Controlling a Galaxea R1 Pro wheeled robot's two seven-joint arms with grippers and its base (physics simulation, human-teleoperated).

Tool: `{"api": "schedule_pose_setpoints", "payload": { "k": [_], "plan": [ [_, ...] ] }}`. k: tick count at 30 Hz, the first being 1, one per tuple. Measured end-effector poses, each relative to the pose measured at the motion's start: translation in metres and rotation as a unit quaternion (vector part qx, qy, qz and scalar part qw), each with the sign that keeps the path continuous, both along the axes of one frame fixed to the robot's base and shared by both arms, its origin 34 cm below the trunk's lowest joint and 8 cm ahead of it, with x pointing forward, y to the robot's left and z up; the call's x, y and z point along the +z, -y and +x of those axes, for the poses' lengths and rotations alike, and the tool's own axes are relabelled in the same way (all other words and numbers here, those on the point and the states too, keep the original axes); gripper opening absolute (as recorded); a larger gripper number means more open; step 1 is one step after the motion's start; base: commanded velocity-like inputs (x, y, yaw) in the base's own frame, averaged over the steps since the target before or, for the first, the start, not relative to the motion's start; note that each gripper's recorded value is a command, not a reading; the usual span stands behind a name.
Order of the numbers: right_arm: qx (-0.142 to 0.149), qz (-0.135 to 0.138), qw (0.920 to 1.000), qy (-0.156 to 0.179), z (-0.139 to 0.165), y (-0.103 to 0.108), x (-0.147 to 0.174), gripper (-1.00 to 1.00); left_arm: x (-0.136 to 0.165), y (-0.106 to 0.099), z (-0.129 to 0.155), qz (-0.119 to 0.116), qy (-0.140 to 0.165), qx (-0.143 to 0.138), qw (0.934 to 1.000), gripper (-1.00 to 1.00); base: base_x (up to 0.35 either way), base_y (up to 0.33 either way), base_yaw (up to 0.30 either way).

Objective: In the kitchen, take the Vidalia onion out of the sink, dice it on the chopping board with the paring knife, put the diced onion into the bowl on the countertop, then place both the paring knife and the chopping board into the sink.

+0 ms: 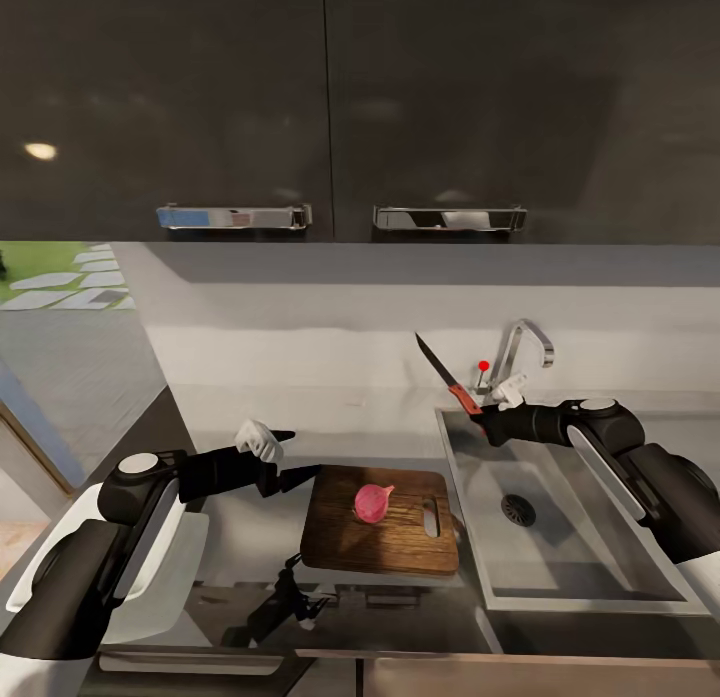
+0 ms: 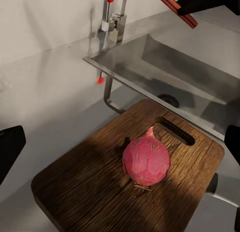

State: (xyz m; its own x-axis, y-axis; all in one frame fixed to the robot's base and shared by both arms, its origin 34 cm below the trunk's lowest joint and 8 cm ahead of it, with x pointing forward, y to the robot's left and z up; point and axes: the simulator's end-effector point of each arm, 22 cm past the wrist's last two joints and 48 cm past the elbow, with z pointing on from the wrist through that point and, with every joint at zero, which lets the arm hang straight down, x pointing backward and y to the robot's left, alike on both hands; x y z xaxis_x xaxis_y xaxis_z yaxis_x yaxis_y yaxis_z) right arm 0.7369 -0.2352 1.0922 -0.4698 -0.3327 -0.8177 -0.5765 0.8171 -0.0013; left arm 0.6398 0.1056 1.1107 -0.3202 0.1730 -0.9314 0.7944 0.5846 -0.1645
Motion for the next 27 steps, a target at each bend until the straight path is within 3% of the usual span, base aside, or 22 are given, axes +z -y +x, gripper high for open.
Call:
{"api": "schedule_pose_setpoints", "payload": {
  "k": [9,20,27],
  "plan": [
    [0.001,0.000,1.0000,-0.001,-0.0004,-0.0006,-0.0001,-1.00,0.0002,0.0001,0.0001,0.000,0.001,0.000,1.0000,1.00,0.000,0.000,-0.006],
    [0.001,0.001,1.0000,0.000,-0.0004,-0.0010,-0.0001,-1.00,0.0000,0.0001,0.0000,0.000,0.001,0.000,1.0000,1.00,0.000,0.004,-0.153],
    [0.001,0.001,1.0000,0.000,-0.0003,-0.0010,-0.0002,-1.00,0.0002,0.0001,0.0000,0.000,0.001,0.000,1.0000,1.00,0.000,0.177,-0.015]
  ]
}}
